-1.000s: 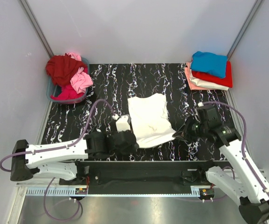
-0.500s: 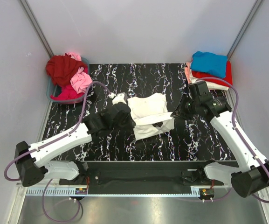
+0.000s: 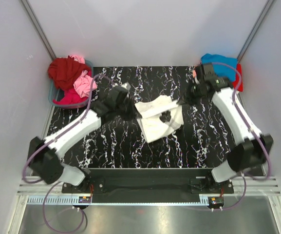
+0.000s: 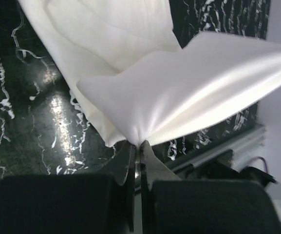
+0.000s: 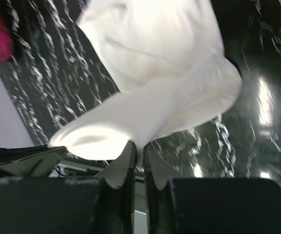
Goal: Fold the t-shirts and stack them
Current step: Fold the tshirt
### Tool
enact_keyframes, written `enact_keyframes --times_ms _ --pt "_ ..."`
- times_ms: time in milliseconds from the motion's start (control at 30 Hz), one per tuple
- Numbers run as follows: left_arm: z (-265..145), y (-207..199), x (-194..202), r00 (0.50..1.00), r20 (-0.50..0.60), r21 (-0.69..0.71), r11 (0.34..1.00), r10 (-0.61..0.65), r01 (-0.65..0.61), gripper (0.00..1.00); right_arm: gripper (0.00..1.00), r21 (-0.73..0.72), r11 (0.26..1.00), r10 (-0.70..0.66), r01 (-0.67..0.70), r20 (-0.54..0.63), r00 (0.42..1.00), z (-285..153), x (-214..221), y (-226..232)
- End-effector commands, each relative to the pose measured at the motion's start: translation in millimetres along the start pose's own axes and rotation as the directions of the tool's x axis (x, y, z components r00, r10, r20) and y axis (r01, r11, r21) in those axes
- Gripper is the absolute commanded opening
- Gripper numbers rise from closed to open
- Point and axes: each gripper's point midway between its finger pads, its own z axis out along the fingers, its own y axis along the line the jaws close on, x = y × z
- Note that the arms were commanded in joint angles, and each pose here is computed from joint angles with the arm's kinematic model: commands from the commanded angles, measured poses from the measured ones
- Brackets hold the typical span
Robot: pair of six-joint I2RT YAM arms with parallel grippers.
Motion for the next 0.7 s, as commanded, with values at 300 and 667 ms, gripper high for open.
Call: enact_keyframes --times_ms 300,667 --pt "139.5 122.3 -113.3 0.947 -0.249 -0.209 0.966 -0.203 0.152 0.89 0.98 -0.158 0.984 -0.097 0.078 -0.112 0.989 184.7 -143.2 55.2" --pt "91.1 124.1 -106.1 0.987 -0.094 -0.203 0.973 -0.131 0.11 0.99 1.0 -0.058 0.998 -0.042 0.039 -0.044 0.998 171.5 -116.9 -9.2"
